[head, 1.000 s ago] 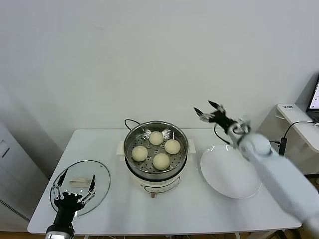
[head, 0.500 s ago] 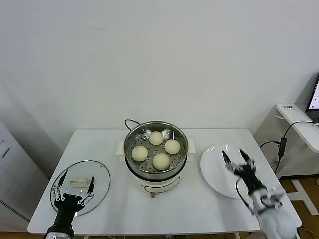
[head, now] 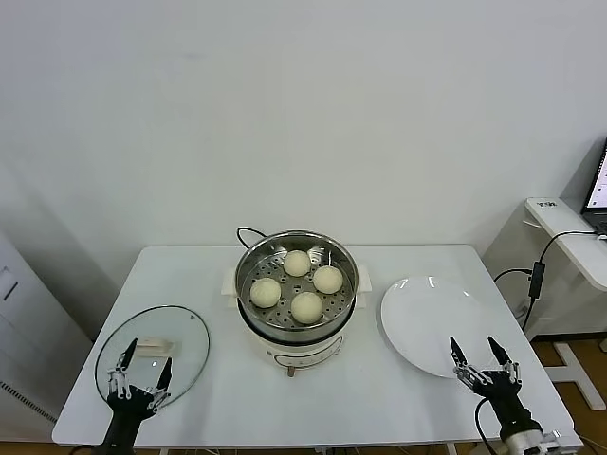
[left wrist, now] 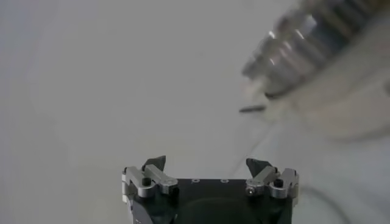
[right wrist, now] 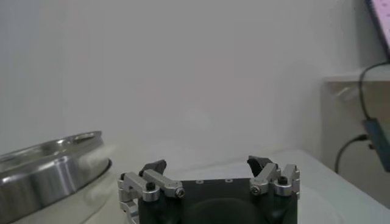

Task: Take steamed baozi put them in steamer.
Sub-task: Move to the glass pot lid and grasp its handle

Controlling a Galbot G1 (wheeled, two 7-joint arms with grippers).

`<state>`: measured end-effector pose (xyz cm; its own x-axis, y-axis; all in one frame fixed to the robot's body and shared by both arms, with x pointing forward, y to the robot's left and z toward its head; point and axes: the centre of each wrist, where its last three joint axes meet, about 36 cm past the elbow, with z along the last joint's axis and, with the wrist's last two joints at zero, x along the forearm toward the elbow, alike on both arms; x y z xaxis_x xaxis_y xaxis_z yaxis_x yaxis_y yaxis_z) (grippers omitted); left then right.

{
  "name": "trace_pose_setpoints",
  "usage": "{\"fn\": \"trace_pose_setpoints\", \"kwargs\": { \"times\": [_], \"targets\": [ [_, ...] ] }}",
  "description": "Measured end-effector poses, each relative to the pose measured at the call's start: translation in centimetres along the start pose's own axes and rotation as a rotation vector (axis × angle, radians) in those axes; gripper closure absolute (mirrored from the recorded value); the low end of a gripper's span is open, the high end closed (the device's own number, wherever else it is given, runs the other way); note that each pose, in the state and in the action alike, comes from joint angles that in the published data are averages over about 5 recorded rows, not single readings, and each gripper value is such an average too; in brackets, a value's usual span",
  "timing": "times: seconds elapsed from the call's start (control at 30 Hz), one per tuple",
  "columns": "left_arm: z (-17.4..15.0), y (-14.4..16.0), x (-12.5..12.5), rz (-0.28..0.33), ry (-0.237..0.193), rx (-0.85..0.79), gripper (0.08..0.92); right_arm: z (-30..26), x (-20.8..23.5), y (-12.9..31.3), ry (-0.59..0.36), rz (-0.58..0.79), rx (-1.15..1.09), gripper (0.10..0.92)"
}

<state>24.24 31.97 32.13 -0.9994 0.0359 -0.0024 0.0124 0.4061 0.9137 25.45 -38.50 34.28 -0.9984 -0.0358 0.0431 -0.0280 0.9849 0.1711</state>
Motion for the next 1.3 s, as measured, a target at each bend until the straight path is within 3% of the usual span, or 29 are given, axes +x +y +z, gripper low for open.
{"fn": "trace_pose_setpoints", "kwargs": {
  "times": [0.27, 0.5, 1.3],
  "targets": [
    [4.6, -0.8, -0.9, 0.082, -0.027, -0.308, 0.177, 1.0, 1.8, 0.4, 0.019, 0.018, 0.020, 0.200],
    [7.3, -0.5, -3.0, 0.094, -0.025, -0.450, 0.177, 1.1, 2.4, 0.6, 0.014, 0.017, 0.035, 0.200],
    [10.7, -0.9, -9.8, 0.099, -0.008, -0.565, 0.197, 1.2, 3.8, 0.6, 0.010, 0.033, 0.071, 0.200]
  ]
}}
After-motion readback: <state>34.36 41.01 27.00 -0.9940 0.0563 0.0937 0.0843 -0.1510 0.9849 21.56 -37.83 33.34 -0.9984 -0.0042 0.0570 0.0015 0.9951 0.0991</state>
